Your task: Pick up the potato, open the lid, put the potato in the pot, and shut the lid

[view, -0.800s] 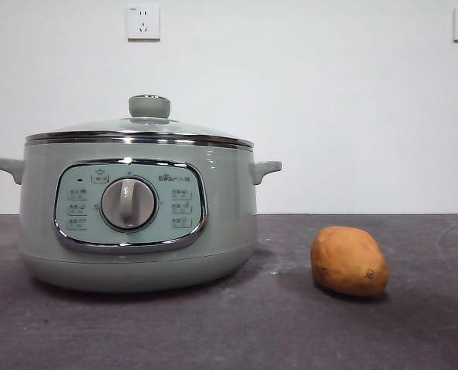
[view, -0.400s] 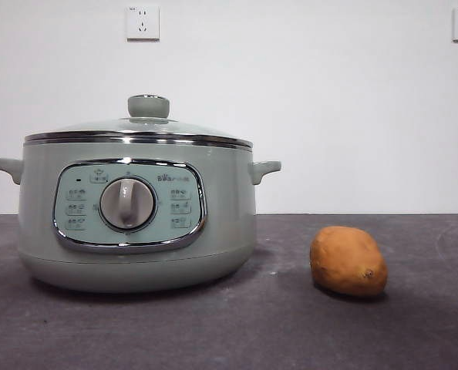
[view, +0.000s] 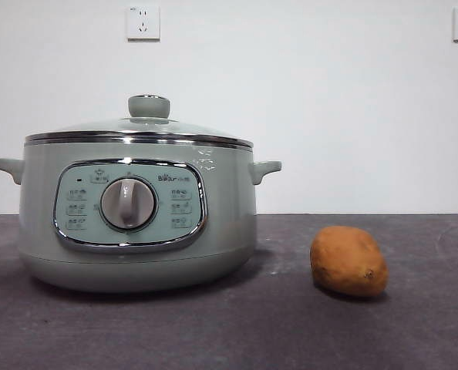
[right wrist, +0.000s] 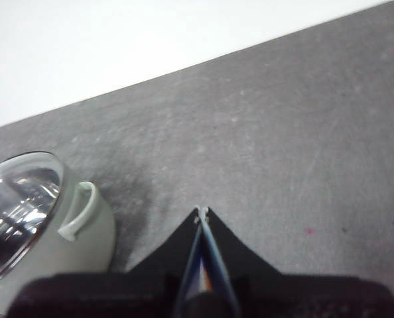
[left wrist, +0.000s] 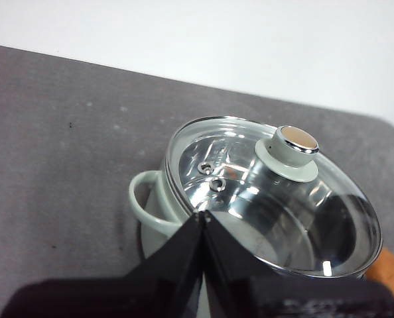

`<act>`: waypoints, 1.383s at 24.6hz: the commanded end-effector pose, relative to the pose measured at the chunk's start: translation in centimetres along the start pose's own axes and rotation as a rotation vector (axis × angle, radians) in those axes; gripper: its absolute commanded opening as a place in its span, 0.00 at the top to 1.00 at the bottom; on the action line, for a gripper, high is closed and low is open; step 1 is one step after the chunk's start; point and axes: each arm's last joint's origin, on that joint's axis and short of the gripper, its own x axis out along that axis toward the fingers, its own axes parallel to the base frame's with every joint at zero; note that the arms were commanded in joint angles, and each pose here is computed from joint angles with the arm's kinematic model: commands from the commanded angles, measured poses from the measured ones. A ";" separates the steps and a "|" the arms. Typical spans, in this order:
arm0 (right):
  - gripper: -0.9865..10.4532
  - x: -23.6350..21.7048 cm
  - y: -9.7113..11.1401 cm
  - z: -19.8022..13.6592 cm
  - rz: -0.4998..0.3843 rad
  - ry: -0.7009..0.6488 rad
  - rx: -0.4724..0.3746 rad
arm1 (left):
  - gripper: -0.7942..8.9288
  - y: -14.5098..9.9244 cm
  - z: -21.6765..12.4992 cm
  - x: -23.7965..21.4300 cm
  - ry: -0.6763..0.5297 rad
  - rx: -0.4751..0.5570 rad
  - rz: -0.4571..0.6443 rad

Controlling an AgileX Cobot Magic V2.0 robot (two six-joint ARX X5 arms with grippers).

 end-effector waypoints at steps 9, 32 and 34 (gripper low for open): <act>0.91 1.6 2.2 6.1 0.173 0.271 -0.133 | 0.92 -1.8 6.7 2.0 0.235 0.157 -0.081; 0.39 10.1 7.3 2.3 0.146 0.642 -0.143 | 0.50 -2.7 9.7 5.6 0.272 0.098 -0.317; 0.39 11.6 8.4 0.8 0.111 0.704 -0.172 | 0.50 -2.7 9.7 5.6 0.273 0.098 -0.317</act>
